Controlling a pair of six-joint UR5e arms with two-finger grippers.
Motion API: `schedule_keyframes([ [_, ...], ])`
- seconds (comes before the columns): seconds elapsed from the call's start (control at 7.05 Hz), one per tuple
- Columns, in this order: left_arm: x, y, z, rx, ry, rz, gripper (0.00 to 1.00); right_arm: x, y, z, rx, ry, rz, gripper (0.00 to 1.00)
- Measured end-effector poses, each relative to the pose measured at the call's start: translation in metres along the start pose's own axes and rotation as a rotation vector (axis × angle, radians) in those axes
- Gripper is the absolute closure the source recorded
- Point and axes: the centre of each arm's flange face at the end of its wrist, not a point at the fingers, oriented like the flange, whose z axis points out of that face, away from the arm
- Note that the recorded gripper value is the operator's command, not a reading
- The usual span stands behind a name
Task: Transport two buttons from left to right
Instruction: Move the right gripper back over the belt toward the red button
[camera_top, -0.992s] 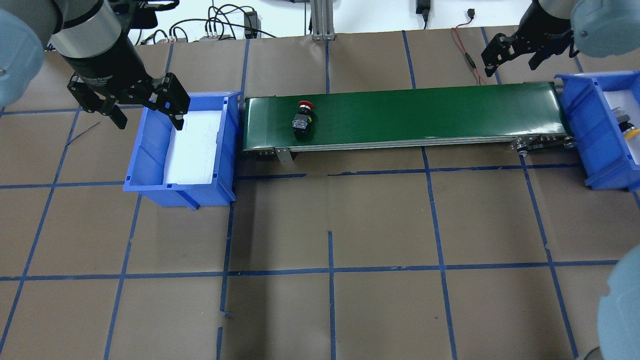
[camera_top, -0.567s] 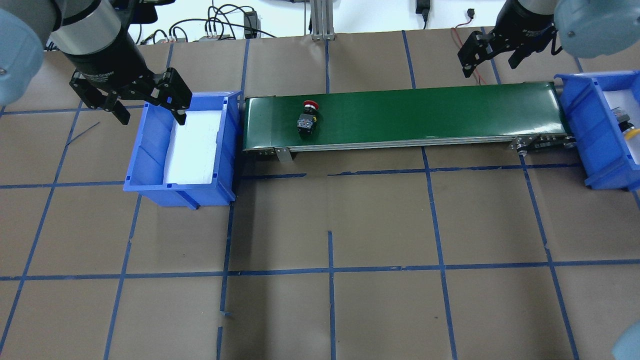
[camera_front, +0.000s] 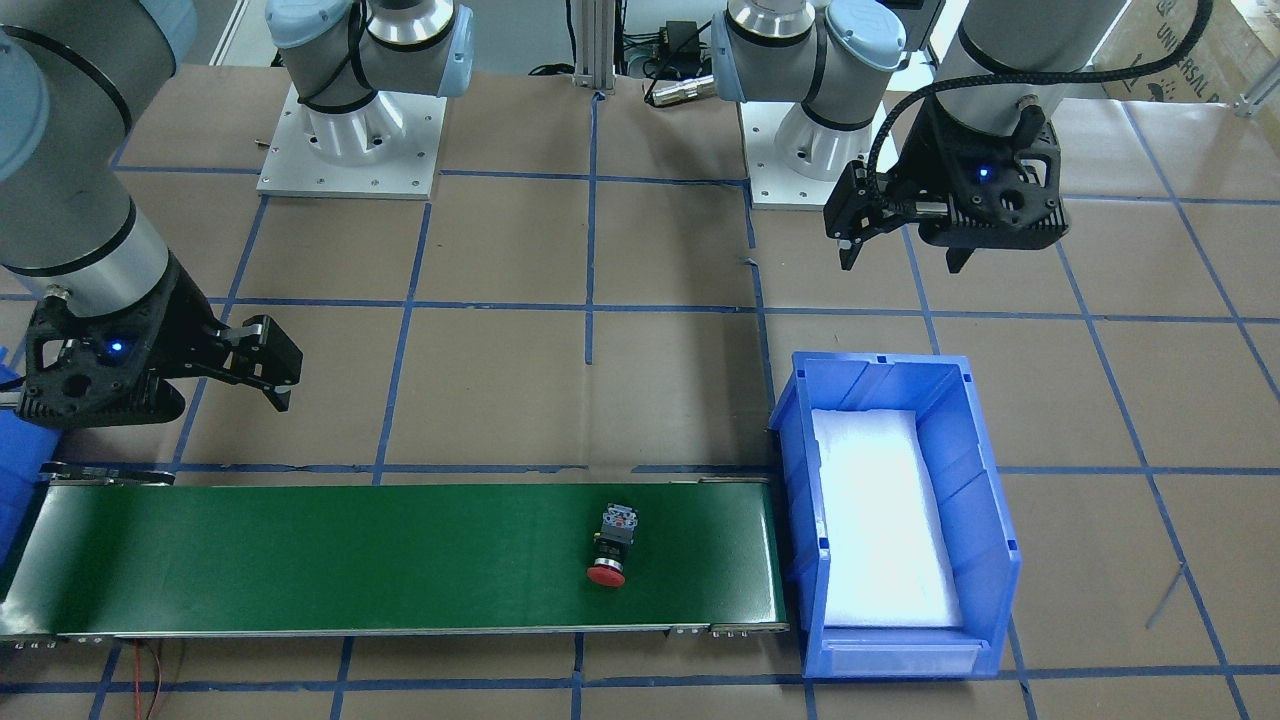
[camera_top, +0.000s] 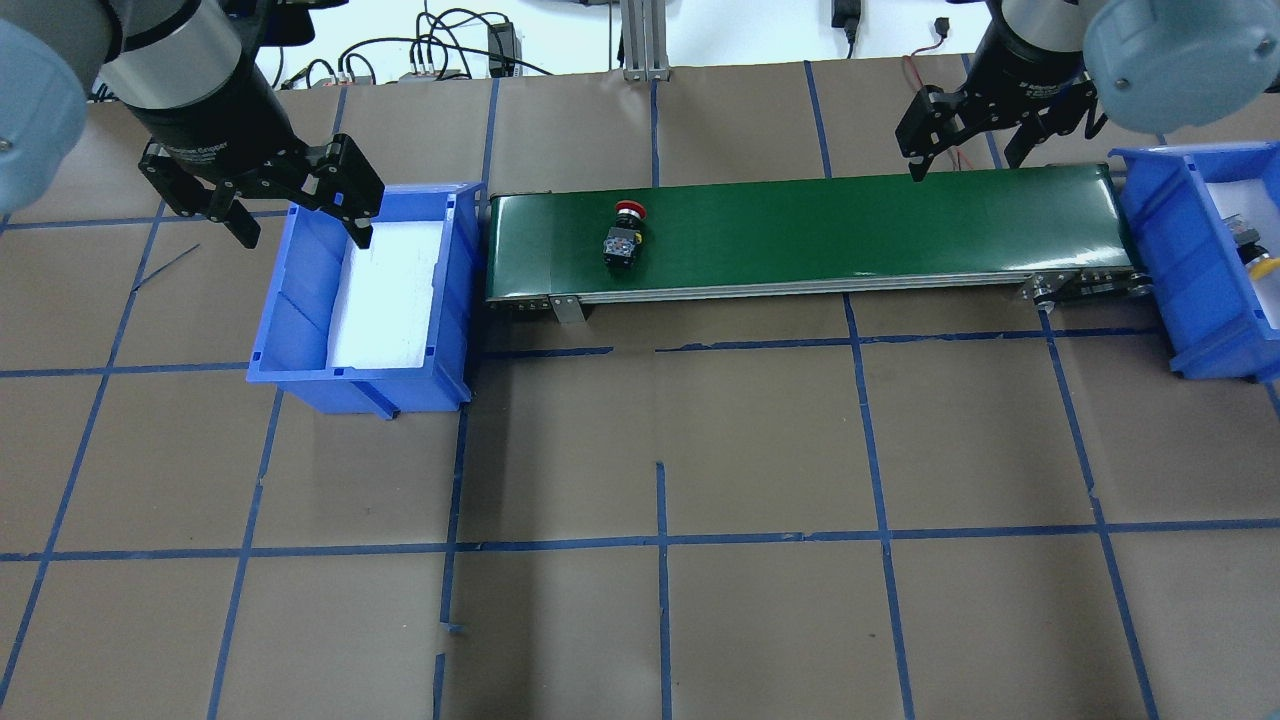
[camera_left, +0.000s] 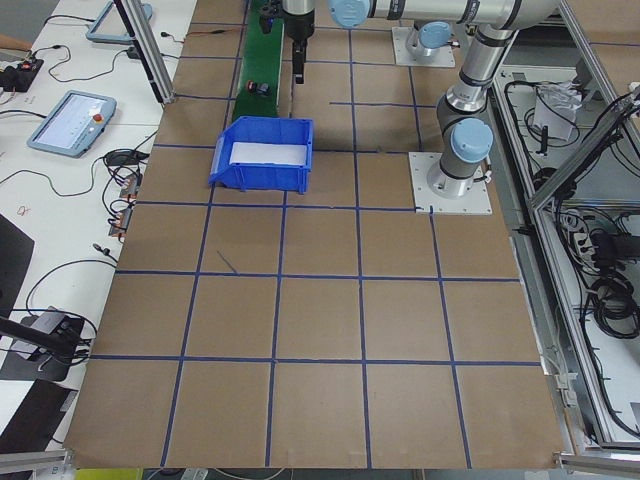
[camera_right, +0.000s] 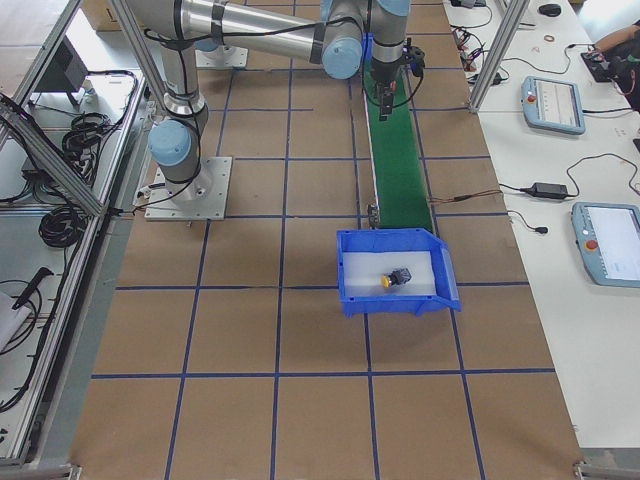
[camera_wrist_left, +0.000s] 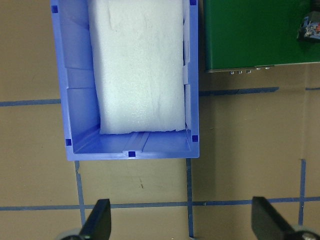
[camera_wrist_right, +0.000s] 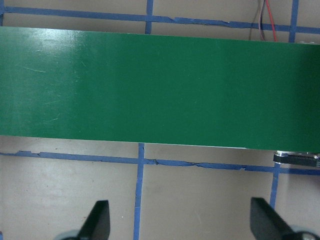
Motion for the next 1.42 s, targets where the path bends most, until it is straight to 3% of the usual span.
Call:
schedule_keyframes([
  [1.42, 0.010, 0.006, 0.007, -0.043, 0.006, 0.021, 0.00, -0.003, 0.006, 0.010, -0.015, -0.015, 0.005, 0.00],
])
